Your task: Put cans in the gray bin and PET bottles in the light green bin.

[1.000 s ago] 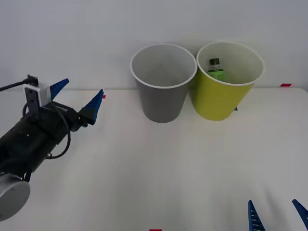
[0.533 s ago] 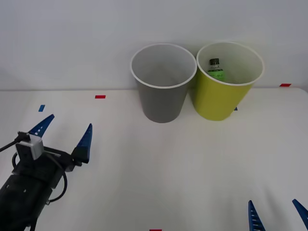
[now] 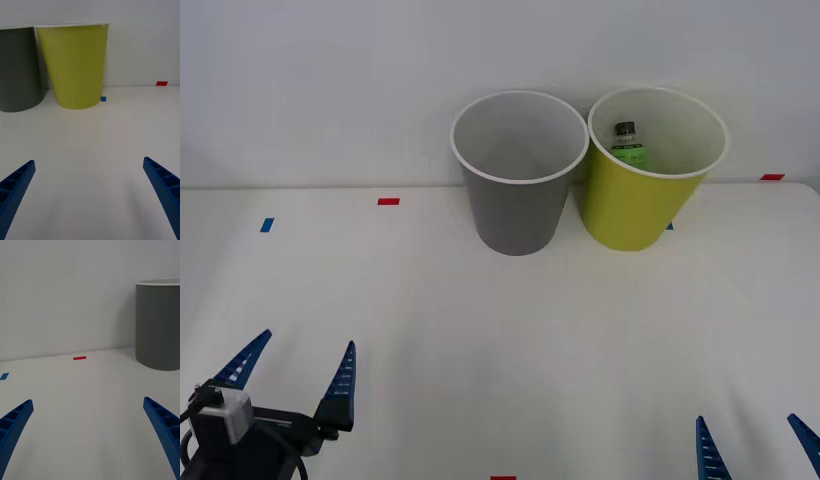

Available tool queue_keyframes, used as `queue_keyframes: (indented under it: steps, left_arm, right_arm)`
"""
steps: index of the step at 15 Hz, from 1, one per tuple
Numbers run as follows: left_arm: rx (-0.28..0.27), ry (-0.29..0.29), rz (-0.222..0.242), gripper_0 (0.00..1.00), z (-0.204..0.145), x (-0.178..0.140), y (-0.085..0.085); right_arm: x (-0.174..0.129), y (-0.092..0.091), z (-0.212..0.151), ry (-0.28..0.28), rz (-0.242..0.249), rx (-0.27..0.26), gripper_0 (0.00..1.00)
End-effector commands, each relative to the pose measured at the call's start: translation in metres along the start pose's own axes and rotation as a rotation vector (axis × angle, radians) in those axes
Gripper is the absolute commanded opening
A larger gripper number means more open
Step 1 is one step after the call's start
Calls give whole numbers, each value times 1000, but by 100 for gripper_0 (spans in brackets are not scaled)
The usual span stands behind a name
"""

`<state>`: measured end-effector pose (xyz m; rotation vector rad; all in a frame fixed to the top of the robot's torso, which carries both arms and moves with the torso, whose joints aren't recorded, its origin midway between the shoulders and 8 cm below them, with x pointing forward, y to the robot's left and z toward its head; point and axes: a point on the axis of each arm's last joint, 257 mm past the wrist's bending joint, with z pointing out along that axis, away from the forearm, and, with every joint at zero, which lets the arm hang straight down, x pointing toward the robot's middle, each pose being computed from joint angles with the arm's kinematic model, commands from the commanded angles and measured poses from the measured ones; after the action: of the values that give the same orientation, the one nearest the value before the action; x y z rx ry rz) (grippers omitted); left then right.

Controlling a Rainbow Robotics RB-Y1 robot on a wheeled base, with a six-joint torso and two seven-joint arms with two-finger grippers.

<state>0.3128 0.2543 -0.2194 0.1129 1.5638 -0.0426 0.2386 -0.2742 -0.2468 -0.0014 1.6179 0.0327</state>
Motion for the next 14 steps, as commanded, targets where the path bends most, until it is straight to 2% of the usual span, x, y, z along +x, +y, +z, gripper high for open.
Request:
queue_keyframes:
  steps: [1,4,11,14]
  left_arm:
    - [-20,66,15,100,-20,20,2]
    - [-39,129,39,100,-43,38,5]
    - [-63,137,43,100,-94,40,5]
    - [-72,133,19,100,-104,43,2]
  right_arm:
    - [0,0,0,0,0,0,100]
    - [0,0,0,0,0,0,100]
    - [0,0,0,0,0,0,100]
    - [0,0,0,0,0,0,100]
